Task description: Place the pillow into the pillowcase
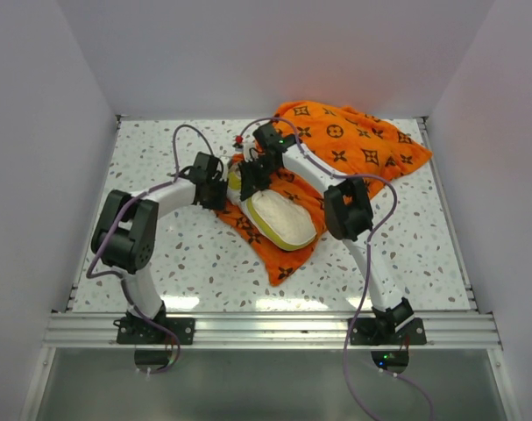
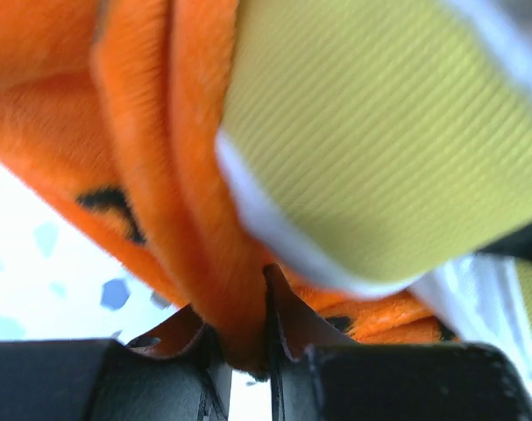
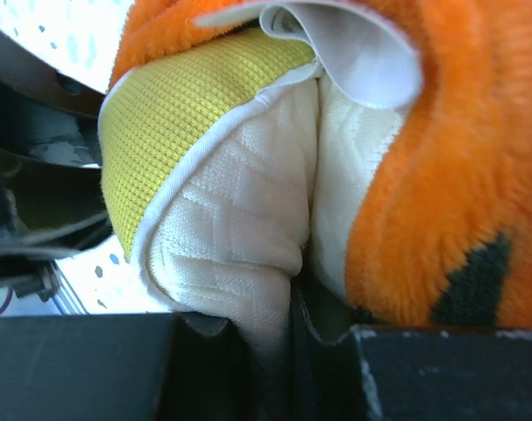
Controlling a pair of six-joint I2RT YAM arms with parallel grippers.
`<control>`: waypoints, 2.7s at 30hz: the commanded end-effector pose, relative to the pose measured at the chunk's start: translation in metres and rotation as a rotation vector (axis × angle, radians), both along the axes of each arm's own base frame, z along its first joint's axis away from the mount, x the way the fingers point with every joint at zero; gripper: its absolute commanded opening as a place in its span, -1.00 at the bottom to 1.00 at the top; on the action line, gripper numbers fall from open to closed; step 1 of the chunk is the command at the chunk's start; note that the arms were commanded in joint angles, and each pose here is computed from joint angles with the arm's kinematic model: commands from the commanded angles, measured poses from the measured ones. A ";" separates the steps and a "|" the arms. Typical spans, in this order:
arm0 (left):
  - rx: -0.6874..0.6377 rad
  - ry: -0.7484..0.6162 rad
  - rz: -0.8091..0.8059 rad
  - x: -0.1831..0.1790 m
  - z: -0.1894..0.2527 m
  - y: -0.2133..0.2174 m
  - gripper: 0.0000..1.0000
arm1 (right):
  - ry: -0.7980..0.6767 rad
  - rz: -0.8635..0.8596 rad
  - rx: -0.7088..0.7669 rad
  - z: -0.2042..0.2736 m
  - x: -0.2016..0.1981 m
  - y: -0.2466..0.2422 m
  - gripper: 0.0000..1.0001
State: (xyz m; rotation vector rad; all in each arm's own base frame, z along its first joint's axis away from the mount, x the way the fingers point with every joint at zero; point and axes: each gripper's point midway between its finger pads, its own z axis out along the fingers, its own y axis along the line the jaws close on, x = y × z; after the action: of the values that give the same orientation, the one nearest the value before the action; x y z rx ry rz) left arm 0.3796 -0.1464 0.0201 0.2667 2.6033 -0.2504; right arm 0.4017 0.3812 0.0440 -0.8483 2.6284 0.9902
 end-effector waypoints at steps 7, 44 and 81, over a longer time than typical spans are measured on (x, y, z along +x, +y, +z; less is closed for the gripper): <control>0.160 0.029 0.026 -0.011 0.018 0.056 -1.00 | 0.018 -0.109 -0.286 -0.076 0.009 -0.050 -1.00; -0.271 -0.240 0.000 0.066 0.076 0.012 -1.00 | 0.548 -0.079 1.059 0.210 -0.002 -0.013 -1.00; 0.309 -0.192 0.329 0.080 -0.020 0.036 0.76 | 0.560 -0.161 1.070 0.204 0.005 0.000 -1.00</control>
State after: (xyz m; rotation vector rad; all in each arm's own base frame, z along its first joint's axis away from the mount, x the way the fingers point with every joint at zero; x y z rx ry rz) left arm 0.4708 -0.1481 0.0220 -0.0689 2.3706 0.0218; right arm 0.4473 0.3634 0.2054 0.1182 1.9490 2.3770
